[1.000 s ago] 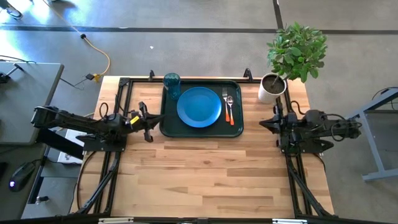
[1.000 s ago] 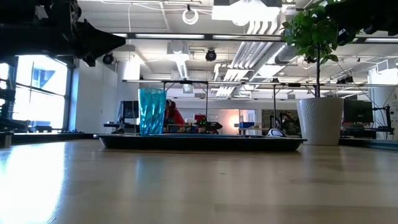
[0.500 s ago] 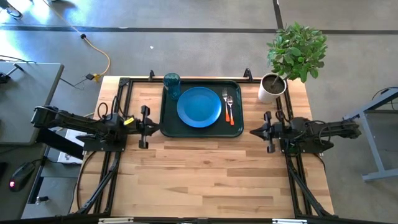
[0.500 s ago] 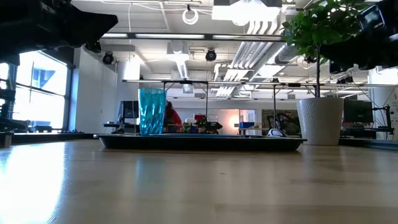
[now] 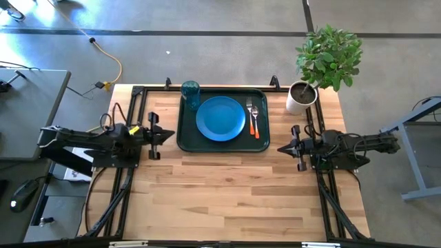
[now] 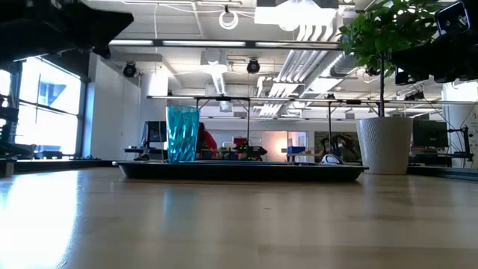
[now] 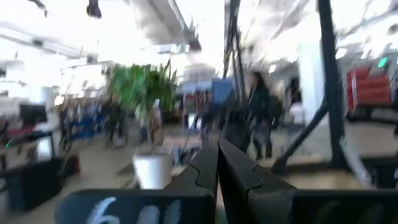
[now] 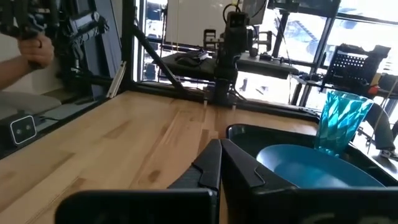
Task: Pick and place plate/cup/fork/spoon on tray
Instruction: Return to Home Position
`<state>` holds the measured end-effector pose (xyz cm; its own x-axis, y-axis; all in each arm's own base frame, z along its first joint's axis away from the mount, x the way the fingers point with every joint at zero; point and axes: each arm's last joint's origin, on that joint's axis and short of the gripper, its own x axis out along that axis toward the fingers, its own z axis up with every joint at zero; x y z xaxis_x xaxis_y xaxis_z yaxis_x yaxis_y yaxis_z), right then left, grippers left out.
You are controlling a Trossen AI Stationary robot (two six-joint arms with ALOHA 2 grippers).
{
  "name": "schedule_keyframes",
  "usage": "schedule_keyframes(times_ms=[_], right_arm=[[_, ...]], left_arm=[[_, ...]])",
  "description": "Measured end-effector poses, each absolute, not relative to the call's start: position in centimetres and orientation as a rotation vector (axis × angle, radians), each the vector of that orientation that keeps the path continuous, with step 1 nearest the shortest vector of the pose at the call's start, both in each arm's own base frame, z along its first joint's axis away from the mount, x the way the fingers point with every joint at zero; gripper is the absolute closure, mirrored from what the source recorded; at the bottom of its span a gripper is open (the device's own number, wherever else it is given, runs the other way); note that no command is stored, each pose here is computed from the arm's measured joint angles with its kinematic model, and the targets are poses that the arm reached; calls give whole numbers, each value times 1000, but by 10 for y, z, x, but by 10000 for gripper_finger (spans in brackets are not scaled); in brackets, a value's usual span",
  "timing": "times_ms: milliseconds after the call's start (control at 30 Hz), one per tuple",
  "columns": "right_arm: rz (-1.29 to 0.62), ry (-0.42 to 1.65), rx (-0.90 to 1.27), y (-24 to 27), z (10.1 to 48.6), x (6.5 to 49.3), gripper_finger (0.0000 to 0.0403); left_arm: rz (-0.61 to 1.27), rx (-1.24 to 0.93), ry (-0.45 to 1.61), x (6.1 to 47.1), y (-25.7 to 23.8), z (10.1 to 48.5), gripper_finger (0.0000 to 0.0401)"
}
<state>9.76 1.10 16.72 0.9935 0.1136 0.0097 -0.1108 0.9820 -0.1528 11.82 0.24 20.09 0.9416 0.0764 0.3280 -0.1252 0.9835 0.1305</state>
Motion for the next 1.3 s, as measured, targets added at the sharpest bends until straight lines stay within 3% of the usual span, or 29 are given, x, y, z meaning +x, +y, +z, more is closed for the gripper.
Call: schedule_keyframes(times_ms=[533, 833, 1133, 1300], right_arm=[[116, -16, -130, 11, 167, 98, 403], [96, 6, -27, 11, 166, 99, 403], [96, 0, -147, 11, 166, 99, 403], [96, 3, -85, 11, 166, 99, 403]], left_arm=[[203, 179, -33, 96, 6, 172, 401], [173, 159, -20, 97, 5, 170, 401], [172, 131, -12, 98, 5, 169, 401], [175, 95, -30, 98, 5, 171, 401]])
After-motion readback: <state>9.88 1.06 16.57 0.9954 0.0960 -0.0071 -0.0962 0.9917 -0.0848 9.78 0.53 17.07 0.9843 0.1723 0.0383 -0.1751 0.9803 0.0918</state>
